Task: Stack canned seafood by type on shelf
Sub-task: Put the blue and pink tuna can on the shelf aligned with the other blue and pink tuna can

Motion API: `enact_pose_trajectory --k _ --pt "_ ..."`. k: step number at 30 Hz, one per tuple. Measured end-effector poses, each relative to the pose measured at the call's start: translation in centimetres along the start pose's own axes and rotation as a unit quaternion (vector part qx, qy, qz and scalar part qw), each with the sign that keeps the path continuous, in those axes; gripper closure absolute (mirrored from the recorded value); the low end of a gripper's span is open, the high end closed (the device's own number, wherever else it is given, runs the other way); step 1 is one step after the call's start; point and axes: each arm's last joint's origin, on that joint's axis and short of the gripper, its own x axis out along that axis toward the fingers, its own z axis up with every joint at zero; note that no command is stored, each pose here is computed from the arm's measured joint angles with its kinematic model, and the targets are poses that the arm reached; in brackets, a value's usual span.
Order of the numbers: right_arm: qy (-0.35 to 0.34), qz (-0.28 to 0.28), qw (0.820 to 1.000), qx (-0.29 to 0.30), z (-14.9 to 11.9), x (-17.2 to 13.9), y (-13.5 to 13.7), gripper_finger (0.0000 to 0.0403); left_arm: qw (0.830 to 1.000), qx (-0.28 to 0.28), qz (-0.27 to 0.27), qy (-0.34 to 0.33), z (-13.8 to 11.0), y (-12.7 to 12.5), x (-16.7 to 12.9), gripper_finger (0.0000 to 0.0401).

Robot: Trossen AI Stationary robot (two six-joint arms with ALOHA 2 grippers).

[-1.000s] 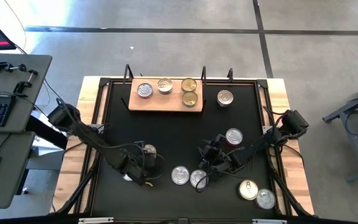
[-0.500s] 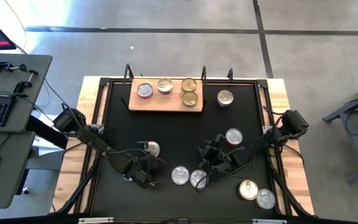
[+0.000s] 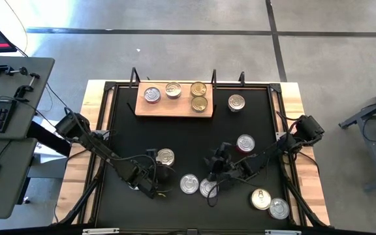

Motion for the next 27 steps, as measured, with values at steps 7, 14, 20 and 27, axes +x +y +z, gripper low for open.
enact_pose_trajectory --k 7,14,20,27 --pt "-0.031 0.054 0.998 -0.029 1.4 1.0 -0.2 0.0208 0.998 -0.018 0.001 -0.052 1.1 -0.1 -0.3 0.0401" --pt "-0.054 0.15 0.986 -0.054 2.5 3.3 -1.5 0.0191 0.993 -0.061 -0.011 -0.104 -0.2 1.0 -0.3 0.0401" --pt "-0.092 0.206 0.968 -0.109 3.1 5.1 -3.0 0.0133 0.972 -0.125 -0.052 -0.191 -2.5 3.1 -0.7 0.04" --pt "-0.139 0.244 0.952 -0.121 3.2 7.4 -3.8 0.0115 0.946 -0.183 -0.073 -0.256 -5.2 5.4 -0.2 0.04"
